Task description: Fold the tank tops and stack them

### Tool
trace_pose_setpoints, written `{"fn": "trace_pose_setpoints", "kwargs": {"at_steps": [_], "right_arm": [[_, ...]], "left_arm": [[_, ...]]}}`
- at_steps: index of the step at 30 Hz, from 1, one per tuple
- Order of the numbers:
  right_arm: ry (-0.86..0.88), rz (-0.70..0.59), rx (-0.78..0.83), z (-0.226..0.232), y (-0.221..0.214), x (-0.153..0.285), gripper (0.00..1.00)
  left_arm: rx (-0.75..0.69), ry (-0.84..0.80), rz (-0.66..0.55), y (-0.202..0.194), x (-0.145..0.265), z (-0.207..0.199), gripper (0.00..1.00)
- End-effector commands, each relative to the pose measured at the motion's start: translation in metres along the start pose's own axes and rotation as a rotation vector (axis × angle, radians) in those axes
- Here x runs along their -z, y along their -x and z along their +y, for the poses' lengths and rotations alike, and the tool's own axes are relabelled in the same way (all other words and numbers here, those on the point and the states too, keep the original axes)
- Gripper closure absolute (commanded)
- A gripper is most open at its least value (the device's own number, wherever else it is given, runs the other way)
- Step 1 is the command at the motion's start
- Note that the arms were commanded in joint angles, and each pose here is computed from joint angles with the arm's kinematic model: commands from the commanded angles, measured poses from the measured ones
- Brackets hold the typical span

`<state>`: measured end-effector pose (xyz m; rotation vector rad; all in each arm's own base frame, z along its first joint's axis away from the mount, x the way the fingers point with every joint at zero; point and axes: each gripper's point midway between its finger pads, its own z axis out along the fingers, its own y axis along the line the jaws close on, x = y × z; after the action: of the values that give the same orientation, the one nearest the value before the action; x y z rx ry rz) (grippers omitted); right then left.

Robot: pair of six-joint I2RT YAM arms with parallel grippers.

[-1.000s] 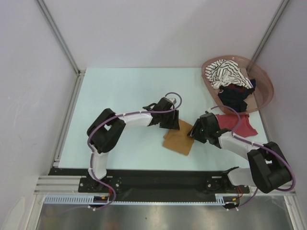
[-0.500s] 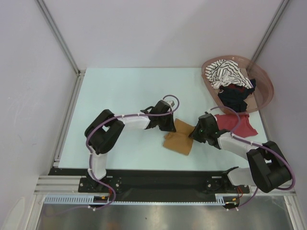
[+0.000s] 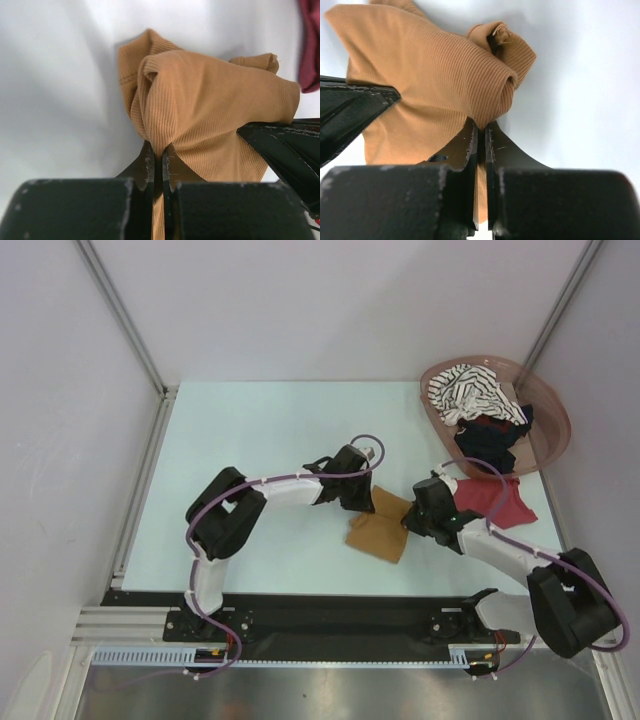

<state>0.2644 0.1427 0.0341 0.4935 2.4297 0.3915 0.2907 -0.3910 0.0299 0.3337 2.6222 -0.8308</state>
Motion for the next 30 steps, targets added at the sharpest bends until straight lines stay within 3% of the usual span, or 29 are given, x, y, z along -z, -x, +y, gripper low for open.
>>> {"fn": "trace_pose_setpoints", "kwargs": {"at_steps": [1,14,30], "right_arm": [[-0.065,-0.124,0.018,-0.009,0.030,0.019,1.00],[-0.092,-0.207,0.000,-0.017,0.057,0.053,1.00],[-0.152,-0.321,-0.154,-0.064,0.093,0.097,1.00]], "left_arm": [[-0.079,-0.048,-0.048,0.016,0.001,-0.034,1.00],[-0.163,-0.194,-0.148,0.055,0.010,-0.104,1.00],[-0.294,-0.361,-0.157,0.066,-0.009,-0.210,1.00]]}}
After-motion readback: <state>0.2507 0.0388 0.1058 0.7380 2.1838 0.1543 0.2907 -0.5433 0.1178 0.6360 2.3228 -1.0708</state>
